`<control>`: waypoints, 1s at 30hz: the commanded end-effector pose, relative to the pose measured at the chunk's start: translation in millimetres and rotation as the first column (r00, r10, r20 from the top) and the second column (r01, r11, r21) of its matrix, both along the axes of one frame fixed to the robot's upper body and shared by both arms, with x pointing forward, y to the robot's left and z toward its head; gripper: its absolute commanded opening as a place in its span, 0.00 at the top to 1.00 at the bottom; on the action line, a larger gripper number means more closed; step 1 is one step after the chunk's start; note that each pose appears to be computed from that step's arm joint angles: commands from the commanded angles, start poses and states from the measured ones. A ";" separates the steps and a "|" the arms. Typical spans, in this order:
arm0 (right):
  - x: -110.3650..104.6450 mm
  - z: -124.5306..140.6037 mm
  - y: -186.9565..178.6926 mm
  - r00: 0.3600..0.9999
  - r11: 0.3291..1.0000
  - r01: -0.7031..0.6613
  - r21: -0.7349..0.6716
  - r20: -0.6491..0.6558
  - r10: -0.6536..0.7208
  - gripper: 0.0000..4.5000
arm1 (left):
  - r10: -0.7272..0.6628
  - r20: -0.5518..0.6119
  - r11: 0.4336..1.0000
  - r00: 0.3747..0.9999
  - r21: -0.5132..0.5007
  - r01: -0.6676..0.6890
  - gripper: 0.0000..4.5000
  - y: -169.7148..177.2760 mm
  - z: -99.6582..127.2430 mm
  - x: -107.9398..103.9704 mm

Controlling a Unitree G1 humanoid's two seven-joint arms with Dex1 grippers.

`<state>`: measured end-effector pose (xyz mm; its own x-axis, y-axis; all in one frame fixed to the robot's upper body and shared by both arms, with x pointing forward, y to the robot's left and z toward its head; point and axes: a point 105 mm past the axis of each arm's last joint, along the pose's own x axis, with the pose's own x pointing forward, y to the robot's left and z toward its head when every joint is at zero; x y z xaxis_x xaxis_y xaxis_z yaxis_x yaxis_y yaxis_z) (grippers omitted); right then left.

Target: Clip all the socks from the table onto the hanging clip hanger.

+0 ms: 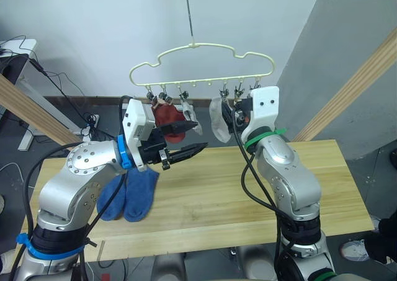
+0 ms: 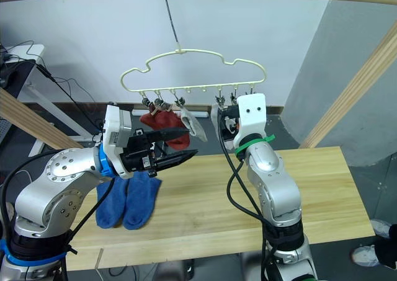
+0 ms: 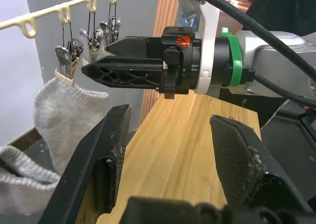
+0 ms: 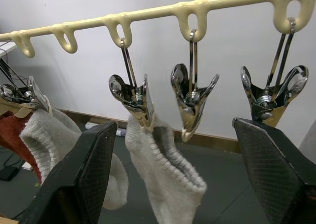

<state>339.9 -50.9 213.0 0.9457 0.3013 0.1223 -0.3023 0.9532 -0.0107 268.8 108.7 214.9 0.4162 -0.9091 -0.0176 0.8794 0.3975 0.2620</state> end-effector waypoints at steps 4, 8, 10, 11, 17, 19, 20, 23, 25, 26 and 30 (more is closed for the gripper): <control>-4.7 11.4 2.0 0.999 1.000 -0.014 0.023 0.046 0.013 0.21 | -0.012 0.039 1.000 0.999 0.002 0.012 0.38 -1.1 6.5 -2.6; -3.9 10.9 1.6 0.999 1.000 -0.007 0.016 0.045 0.007 0.32 | -0.012 0.037 1.000 0.999 0.002 0.012 0.38 -1.3 5.8 -2.5; -3.5 11.9 1.1 0.999 1.000 -0.003 0.019 0.048 0.002 0.32 | -0.013 0.039 1.000 0.999 0.002 0.013 0.38 -1.5 6.1 -2.6; -3.3 12.2 1.0 0.999 1.000 -0.002 0.020 0.049 0.001 0.32 | -0.013 0.039 1.000 0.999 0.002 0.012 0.38 -1.5 6.2 -2.5; 1.9 15.7 1.1 0.998 1.000 0.004 0.020 0.062 -0.005 0.32 | -0.014 0.040 1.000 0.999 0.004 0.013 0.38 -1.6 6.1 -2.3; 6.4 17.8 0.5 0.997 1.000 0.015 0.016 0.071 -0.017 0.32 | -0.016 0.040 1.000 0.999 0.004 0.016 0.38 -1.8 6.4 -2.4; 7.9 18.5 0.4 0.997 1.000 0.019 0.015 0.075 -0.020 0.32 | -0.017 0.041 1.000 0.999 0.003 0.017 0.38 -1.9 6.5 -2.4; 13.3 21.5 -1.4 0.995 0.999 0.041 0.001 0.093 -0.041 0.32 | -0.021 0.039 1.000 0.999 -0.006 0.022 0.38 -2.5 8.4 -2.7; 15.4 22.4 -2.3 0.994 0.999 0.049 -0.001 0.098 -0.049 0.32 | -0.024 0.037 1.000 0.999 -0.006 0.024 0.38 -2.7 8.5 -3.2; 16.0 22.7 -2.4 0.994 0.999 0.050 -0.003 0.100 -0.049 0.32 | -0.024 0.037 1.000 0.999 -0.006 0.024 0.38 -2.6 8.5 -3.3; 17.5 22.2 -0.6 0.993 0.999 0.041 -0.035 0.110 -0.037 0.32 | -0.025 0.036 1.000 0.999 -0.005 0.025 0.38 -2.8 8.4 -3.5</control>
<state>360.4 -52.7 219.2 0.9519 0.2673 0.1500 -0.2615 0.9635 -0.0579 269.0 108.1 216.4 0.4132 -0.9105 -0.0160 0.8791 0.3942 0.2678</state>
